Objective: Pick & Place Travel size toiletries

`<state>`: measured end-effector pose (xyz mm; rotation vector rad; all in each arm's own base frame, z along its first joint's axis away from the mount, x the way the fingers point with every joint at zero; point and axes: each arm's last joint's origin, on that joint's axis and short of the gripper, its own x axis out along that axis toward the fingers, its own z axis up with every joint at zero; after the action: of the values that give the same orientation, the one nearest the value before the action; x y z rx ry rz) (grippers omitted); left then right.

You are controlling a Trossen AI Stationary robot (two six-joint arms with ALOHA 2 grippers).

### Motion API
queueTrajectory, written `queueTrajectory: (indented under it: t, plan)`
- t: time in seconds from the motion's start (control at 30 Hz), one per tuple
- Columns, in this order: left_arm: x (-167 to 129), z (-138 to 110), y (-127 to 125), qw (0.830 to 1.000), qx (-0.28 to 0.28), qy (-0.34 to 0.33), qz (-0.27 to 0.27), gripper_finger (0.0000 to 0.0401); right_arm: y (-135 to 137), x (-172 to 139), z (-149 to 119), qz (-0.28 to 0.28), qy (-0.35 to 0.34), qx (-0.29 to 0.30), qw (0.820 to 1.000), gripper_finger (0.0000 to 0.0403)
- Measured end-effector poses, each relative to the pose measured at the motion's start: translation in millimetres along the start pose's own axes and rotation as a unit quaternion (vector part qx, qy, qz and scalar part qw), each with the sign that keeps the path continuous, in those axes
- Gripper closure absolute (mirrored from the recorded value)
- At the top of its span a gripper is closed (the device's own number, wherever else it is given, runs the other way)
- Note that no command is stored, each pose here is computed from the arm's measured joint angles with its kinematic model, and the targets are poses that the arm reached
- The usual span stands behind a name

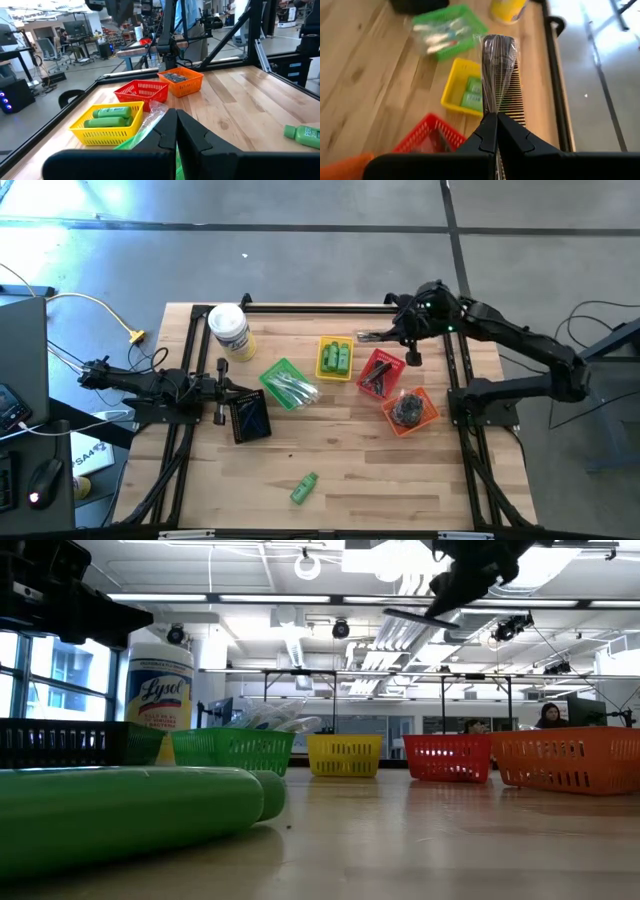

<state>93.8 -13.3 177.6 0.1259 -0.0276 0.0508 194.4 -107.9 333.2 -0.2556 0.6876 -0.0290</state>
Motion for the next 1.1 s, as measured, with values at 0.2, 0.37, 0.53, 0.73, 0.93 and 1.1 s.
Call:
queueTrajectory:
  t: [0.2,0.37,0.53,0.73,0.93,1.1]
  plan:
    - [0.0,0.0,0.0,1.000,0.000,0.000,0.000,0.0401,7.2,13.0,-4.5,0.021,0.056,-0.039,0.997,0.0400]
    - [0.0,0.0,0.0,1.000,0.000,0.000,0.000,0.0401,12.9,27.7,-4.9,0.025,0.096,-0.051,0.994,0.0400]
    - [0.0,0.0,0.0,1.000,0.000,0.000,0.000,0.0401,21.7,45.3,-7.7,0.046,0.146,-0.064,0.986,0.0400]
    - [0.0,0.0,0.0,1.000,-0.004,0.000,0.000,0.0401,33.6,62.2,-13.3,0.075,0.209,-0.073,0.972,0.0400]
    - [0.0,-0.2,0.0,1.000,-0.005,0.000,0.000,0.0401,40.4,77.0,-16.2,0.083,0.247,-0.084,0.962,0.0400]
    - [0.0,-0.2,0.0,1.000,-0.005,0.000,0.000,0.0401,42.4,89.3,-22.1,0.094,0.282,-0.086,0.951,0.0400]
